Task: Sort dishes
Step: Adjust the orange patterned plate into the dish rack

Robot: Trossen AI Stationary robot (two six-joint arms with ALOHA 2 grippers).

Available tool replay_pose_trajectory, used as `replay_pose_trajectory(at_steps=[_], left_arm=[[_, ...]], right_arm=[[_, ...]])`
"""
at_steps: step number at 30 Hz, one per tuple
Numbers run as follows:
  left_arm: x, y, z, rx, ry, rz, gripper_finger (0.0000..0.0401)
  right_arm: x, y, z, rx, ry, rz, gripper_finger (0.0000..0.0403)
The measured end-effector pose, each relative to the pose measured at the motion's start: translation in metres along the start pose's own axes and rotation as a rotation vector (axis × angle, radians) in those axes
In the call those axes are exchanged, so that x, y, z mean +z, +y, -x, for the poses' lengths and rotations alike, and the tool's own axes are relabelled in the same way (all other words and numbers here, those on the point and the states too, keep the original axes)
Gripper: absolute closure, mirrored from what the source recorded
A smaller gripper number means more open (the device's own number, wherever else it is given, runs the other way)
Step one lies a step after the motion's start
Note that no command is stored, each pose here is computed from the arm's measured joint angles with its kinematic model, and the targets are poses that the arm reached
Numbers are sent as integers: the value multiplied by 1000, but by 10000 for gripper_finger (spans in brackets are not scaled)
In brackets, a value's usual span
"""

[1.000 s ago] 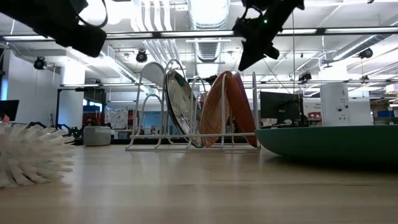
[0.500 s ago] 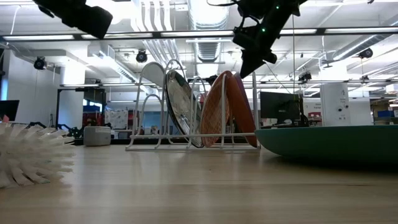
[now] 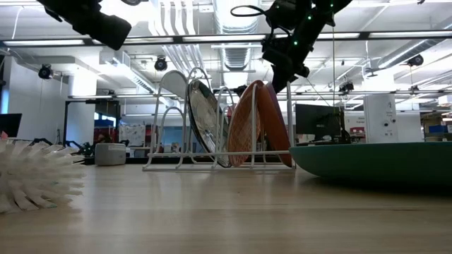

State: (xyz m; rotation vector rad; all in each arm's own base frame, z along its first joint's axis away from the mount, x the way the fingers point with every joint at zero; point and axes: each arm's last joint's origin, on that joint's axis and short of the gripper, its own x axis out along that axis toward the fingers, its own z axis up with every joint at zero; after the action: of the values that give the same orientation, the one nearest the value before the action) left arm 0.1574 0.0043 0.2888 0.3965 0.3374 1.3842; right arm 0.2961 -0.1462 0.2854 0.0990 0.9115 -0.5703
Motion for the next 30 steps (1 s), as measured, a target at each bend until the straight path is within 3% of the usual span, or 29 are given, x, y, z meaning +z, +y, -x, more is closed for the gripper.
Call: replay_pose_trajectory(at_steps=[30], left_arm=[[-1, -5, -2, 10, 6, -28, 401]], right_arm=[[9, 0, 0, -4, -89, 19, 403]])
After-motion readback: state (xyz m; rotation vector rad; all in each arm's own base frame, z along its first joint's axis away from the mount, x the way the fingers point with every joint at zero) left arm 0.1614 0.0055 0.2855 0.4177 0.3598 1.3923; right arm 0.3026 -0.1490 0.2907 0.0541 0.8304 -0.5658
